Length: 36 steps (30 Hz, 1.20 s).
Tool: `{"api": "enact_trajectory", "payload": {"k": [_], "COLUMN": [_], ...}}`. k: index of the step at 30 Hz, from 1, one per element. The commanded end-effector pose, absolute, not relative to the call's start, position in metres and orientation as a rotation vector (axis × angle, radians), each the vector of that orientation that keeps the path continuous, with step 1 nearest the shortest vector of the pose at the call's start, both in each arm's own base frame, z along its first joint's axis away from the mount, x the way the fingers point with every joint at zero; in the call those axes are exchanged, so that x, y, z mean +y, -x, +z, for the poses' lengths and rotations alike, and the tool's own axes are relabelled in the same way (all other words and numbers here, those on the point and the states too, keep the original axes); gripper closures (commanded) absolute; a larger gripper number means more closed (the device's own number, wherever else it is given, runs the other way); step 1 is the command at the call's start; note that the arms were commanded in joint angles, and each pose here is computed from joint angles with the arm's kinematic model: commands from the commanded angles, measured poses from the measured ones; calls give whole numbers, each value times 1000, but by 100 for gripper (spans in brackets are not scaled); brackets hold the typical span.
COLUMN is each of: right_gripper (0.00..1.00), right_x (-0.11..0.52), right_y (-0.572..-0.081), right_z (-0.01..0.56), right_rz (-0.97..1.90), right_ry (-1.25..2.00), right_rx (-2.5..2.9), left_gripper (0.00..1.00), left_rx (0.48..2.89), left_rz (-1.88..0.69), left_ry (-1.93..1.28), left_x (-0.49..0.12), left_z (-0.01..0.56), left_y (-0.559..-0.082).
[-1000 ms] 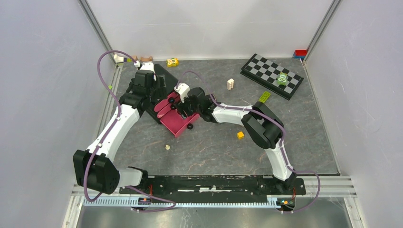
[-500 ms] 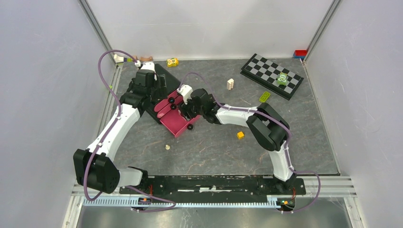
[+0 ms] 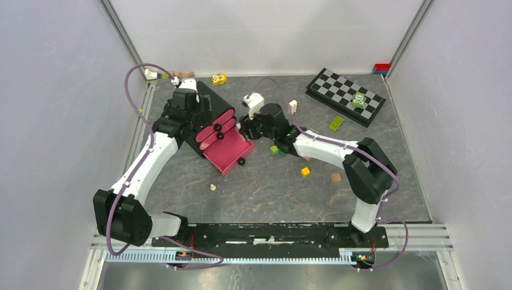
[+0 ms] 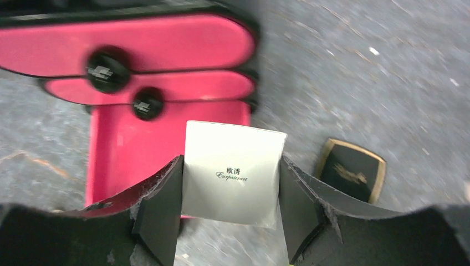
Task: Organize the makeup
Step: Place the makeup at the center of the board.
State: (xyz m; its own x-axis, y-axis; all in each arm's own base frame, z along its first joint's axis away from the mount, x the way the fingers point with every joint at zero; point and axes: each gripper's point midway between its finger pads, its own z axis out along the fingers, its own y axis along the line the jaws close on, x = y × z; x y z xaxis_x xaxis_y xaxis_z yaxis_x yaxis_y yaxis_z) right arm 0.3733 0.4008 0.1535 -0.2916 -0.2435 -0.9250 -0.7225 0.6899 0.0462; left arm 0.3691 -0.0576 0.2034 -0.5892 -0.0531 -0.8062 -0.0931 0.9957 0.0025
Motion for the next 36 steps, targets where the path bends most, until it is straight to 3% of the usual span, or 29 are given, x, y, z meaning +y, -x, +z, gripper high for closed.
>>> {"api": "enact_trajectory", "payload": {"k": [1,6,13,23,29,36], "right_gripper": [44,44,44,32,10,9], "right_x": [326,246,191,173,172,188], "right_y": [-409,-429,-451,-474,-480,-474], "right_z": [167,146,117,85,89,131], "right_rz": [467,306,172,53,41,156], "right_ry": [486,341,252,249,247,264], "right_rx": [1889,1974,2074,2153,2150,2075], "left_gripper": [8,8,8,8,8,8], "left_rx": [2449,2450,2452,2450,2450,2450], "left_rz": [149,141,135,139,139,139], "left_ry": [48,46,43,45,45,45], "left_x": [-49,-51,-51,-51,-51,-51], "left_z": [146,146,145,146,146,146], "left_y": [-329,-330,-329,-330,-330,-330]}}
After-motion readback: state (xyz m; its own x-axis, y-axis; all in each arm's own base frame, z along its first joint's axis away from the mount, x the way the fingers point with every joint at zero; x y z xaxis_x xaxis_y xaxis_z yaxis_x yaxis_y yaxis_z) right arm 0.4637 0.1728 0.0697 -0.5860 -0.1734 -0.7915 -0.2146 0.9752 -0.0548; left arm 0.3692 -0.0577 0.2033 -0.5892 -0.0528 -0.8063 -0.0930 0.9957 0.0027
